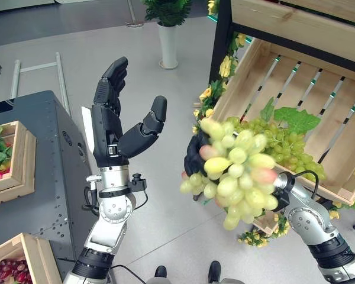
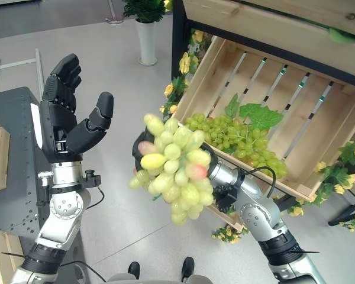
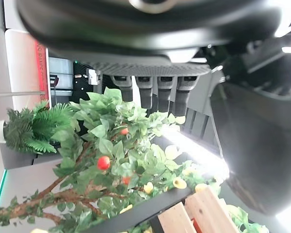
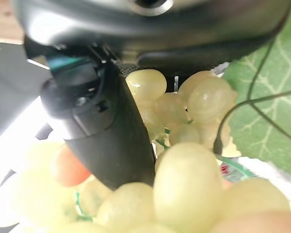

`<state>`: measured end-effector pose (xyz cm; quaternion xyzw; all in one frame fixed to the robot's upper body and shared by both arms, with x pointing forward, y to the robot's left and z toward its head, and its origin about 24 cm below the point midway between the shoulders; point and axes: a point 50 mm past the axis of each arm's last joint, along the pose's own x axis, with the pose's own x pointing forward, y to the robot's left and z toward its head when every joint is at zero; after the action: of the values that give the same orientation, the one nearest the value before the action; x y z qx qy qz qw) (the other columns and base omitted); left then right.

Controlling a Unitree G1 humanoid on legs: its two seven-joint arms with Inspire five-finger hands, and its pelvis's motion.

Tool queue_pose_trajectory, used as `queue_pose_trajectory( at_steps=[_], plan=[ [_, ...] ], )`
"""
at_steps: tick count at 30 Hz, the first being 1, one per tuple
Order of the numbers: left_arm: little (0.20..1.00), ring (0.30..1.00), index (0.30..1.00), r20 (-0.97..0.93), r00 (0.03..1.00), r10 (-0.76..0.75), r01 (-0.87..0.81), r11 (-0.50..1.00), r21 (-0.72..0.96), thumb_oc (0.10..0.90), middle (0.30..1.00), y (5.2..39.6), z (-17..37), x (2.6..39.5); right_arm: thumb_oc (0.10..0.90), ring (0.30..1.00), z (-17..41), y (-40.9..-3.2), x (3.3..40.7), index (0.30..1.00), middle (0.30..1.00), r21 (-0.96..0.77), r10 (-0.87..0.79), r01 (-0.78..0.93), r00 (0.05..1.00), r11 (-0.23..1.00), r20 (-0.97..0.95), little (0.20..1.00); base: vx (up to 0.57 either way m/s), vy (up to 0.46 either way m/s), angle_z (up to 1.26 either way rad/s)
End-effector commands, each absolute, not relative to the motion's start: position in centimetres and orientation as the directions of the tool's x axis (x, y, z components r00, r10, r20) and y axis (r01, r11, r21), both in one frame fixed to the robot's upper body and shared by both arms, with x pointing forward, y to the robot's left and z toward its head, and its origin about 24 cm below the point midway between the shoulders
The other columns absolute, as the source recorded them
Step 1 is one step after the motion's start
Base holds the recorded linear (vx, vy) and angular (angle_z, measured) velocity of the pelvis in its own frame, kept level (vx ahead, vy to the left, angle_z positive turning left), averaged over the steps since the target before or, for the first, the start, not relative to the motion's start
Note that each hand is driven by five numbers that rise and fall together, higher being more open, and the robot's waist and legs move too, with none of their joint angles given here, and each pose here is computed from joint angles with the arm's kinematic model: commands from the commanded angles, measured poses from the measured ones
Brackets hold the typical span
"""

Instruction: Pick up the fruits from the basket on one side to the basket on the other side

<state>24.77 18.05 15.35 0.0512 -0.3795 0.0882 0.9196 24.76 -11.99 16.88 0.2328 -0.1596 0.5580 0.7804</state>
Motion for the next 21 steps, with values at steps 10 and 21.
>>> queue_pose_trajectory(
  at_steps=[10, 21],
  plan=[
    [0.900, 0.900, 0.900, 0.791, 0.605, 0.084, -0.154, 0.988, 0.013, 0.800, 0.900, 17.5, 18.6, 25.8, 0.400, 0.300, 24.2, -15.3, 26.4, 0.300, 0.300, 0.226, 0.362, -0.800, 0.478, 0.556, 0.800, 0.300, 0.06, 0.028, -0.03],
    [0.900, 0.900, 0.900, 0.773, 0.631, 0.065, -0.152, 0.987, 0.042, 0.800, 0.900, 17.6, 18.3, 26.2, 0.400, 0.300, 20.1, -21.2, 32.2, 0.300, 0.300, 0.315, 0.132, -0.299, 0.879, 0.901, 0.458, 0.300, 0.04, -0.004, -0.01]
  ],
)
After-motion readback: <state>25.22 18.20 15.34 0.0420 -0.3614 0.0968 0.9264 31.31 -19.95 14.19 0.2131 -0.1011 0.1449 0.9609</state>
